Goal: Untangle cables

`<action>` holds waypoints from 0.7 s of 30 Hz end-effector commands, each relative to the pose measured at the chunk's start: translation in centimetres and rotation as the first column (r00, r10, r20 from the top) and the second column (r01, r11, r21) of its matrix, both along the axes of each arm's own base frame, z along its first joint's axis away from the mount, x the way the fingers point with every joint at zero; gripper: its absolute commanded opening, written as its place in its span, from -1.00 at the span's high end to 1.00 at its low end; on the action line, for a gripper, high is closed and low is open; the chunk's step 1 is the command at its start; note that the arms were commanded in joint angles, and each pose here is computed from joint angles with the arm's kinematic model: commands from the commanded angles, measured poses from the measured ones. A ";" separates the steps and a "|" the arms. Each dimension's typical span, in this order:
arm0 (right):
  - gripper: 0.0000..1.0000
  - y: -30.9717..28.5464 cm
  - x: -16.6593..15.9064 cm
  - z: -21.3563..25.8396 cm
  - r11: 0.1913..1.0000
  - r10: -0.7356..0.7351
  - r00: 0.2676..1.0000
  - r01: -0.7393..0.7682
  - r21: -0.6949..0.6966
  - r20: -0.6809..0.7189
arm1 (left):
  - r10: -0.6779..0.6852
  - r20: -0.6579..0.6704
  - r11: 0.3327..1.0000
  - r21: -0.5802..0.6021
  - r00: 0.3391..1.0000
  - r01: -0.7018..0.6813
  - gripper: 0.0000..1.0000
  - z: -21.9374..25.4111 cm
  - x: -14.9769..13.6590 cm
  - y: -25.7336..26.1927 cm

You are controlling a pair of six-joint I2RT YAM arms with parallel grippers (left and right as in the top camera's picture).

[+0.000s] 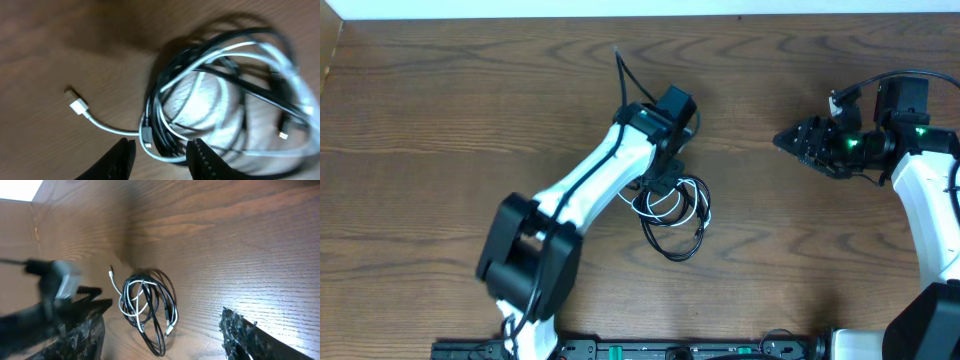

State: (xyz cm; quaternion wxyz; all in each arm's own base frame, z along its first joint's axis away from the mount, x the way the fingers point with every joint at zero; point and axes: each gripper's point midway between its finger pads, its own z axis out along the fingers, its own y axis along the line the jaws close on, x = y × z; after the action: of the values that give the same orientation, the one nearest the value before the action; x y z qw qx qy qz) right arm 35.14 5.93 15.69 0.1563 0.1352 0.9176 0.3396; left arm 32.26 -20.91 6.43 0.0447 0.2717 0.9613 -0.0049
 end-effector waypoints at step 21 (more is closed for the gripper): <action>-0.43 0.0 -0.4 0.7 1.000 0.025 0.999 -0.024 -0.015 0.021 | -0.121 -0.133 0.982 -0.159 0.984 0.100 0.28 -4.5 0.6 -0.3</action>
State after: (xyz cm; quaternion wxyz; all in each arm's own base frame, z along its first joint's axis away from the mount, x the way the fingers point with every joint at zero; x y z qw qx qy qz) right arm 34.72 5.98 15.52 0.1490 0.1314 0.9198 0.3383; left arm 33.39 -21.35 3.57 0.0177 0.3133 0.9444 -0.0978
